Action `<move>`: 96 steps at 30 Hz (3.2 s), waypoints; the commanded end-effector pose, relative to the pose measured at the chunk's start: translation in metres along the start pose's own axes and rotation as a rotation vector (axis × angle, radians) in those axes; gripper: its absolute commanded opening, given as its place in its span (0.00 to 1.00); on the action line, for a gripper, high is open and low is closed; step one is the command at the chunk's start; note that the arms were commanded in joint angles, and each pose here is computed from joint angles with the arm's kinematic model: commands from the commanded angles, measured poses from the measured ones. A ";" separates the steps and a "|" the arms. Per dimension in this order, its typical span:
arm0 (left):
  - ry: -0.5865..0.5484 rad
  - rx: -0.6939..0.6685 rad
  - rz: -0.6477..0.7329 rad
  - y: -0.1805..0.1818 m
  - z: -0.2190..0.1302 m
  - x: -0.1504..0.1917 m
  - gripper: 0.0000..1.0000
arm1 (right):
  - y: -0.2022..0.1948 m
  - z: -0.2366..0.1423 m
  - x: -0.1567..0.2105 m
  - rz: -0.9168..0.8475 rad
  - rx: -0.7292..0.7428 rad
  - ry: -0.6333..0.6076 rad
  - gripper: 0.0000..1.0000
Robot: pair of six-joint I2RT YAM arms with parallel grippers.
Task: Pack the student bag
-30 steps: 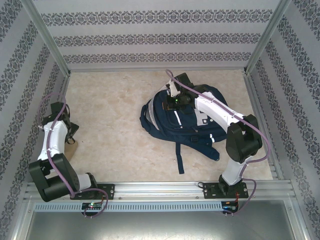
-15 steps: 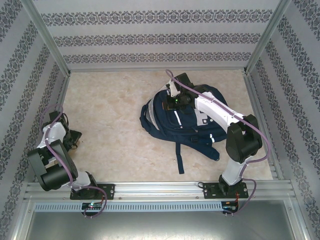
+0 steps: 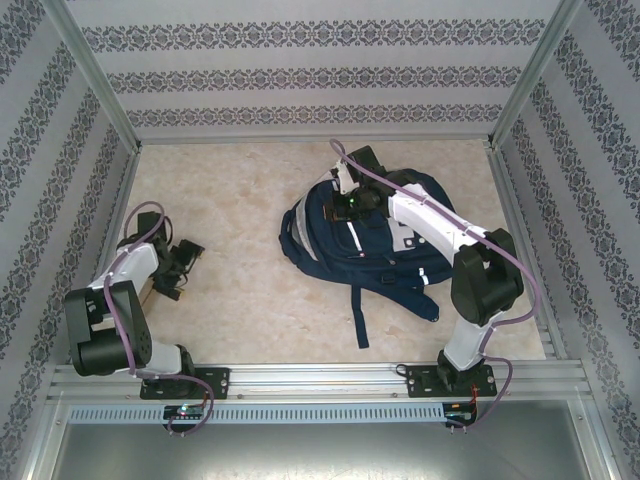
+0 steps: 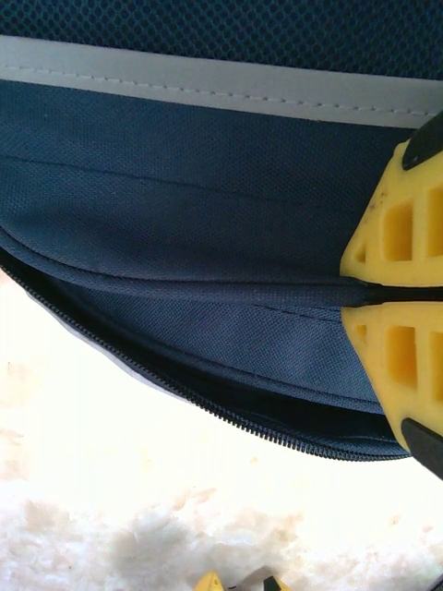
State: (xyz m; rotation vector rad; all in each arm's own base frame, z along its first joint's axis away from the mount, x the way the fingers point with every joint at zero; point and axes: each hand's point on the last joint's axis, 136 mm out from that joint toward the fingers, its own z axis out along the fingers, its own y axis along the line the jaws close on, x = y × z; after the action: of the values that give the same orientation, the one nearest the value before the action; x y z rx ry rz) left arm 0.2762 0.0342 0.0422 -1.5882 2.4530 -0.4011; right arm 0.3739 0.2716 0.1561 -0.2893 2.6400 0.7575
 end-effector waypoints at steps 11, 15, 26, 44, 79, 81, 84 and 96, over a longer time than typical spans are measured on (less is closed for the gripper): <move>-0.210 -0.146 0.066 0.014 -0.066 -0.038 0.99 | 0.038 -0.004 -0.012 -0.050 -0.112 -0.030 0.10; -0.240 -0.236 0.032 0.045 -0.065 -0.063 0.99 | 0.039 -0.005 -0.011 -0.054 -0.113 -0.030 0.10; -0.216 -0.447 -0.058 0.108 -0.053 -0.065 1.00 | 0.035 -0.009 -0.008 -0.058 -0.096 -0.035 0.10; -0.126 -0.437 -0.169 0.131 -0.012 -0.033 0.84 | 0.036 -0.004 -0.008 -0.051 -0.106 -0.026 0.10; -0.138 0.177 0.395 -0.139 -0.065 0.087 0.48 | 0.028 -0.151 -0.082 0.062 -0.300 -0.344 0.10; -0.084 0.232 0.477 -0.170 -0.060 0.121 0.48 | 0.024 -0.159 -0.083 0.085 -0.318 -0.361 0.10; -0.021 0.279 0.604 -0.208 -0.055 0.170 0.48 | 0.020 -0.168 -0.084 0.110 -0.344 -0.385 0.10; 0.180 0.285 0.838 -0.261 -0.002 0.301 0.49 | 0.012 -0.170 -0.074 0.136 -0.338 -0.395 0.10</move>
State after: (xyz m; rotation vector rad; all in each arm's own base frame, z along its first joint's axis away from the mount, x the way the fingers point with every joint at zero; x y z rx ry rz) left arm 0.3742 -0.3239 0.1190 -0.4040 2.7441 -0.6502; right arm 0.3904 0.1897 0.2686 0.0646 2.3679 1.0876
